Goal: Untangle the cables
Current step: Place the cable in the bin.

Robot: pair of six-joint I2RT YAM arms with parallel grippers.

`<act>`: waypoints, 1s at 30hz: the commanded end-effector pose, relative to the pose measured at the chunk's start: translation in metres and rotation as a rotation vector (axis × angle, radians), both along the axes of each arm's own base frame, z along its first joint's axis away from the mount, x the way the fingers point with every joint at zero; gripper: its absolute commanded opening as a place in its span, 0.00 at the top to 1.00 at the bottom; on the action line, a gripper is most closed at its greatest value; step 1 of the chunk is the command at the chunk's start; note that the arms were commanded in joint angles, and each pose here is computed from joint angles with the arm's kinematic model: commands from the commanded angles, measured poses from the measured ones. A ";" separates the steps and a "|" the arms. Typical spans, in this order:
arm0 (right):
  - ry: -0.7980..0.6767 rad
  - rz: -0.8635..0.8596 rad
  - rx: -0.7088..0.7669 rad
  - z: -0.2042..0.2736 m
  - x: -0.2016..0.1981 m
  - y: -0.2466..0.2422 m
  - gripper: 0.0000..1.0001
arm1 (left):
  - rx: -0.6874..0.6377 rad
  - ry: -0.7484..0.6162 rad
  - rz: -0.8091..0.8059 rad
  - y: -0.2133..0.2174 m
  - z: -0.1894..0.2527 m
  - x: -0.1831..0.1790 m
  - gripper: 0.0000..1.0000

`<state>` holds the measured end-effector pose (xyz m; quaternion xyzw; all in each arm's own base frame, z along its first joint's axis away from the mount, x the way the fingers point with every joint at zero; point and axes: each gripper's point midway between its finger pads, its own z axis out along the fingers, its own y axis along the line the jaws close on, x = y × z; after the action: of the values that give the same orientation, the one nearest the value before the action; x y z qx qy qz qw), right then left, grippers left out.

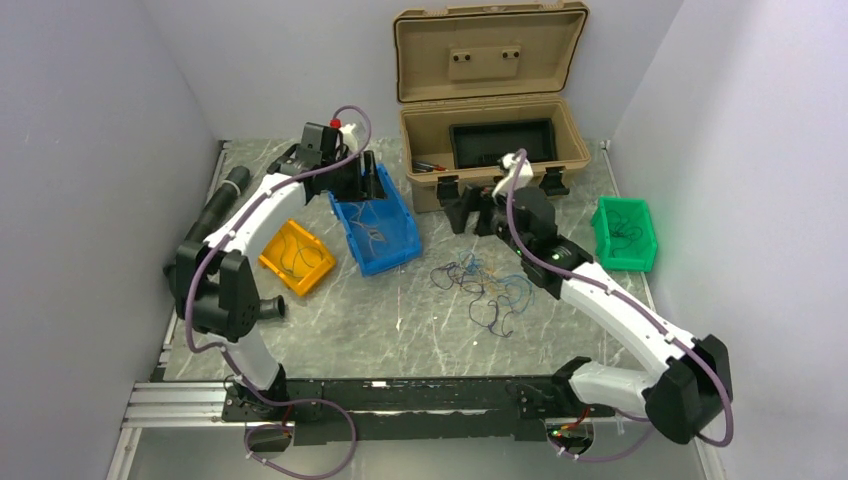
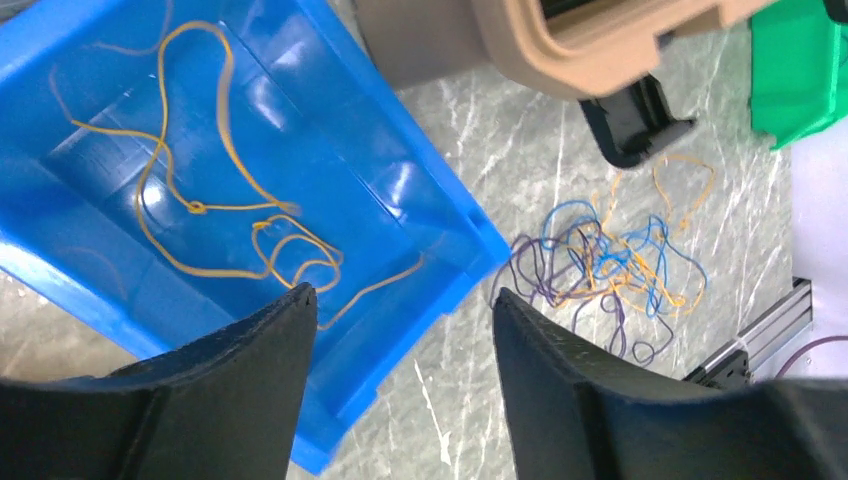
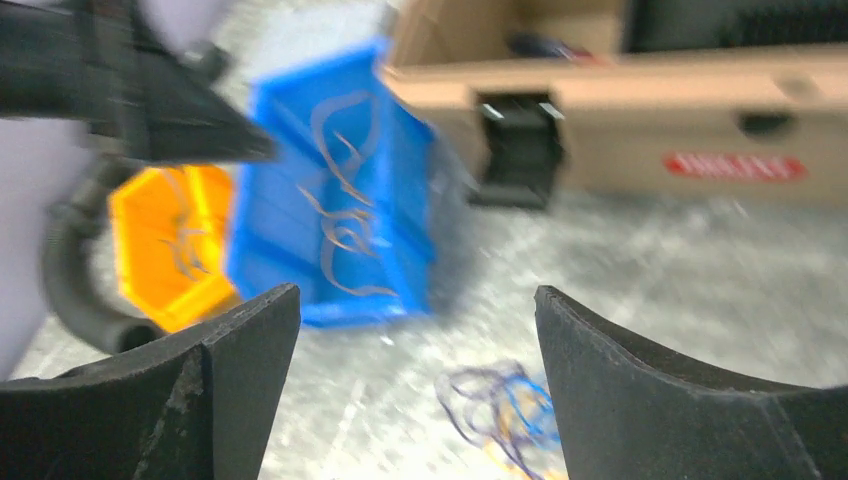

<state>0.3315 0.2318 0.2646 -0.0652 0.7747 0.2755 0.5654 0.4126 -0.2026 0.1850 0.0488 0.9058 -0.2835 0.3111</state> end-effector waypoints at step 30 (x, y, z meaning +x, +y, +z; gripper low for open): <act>0.390 -0.022 -0.275 -0.156 -0.055 -0.069 0.42 | -0.125 -0.408 -0.297 -0.134 0.087 -0.126 0.05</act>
<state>0.2591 0.1564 0.0908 -0.0758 0.9134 0.1617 0.3658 0.2788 -0.3235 0.2503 0.2208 0.8093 -0.3480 0.4185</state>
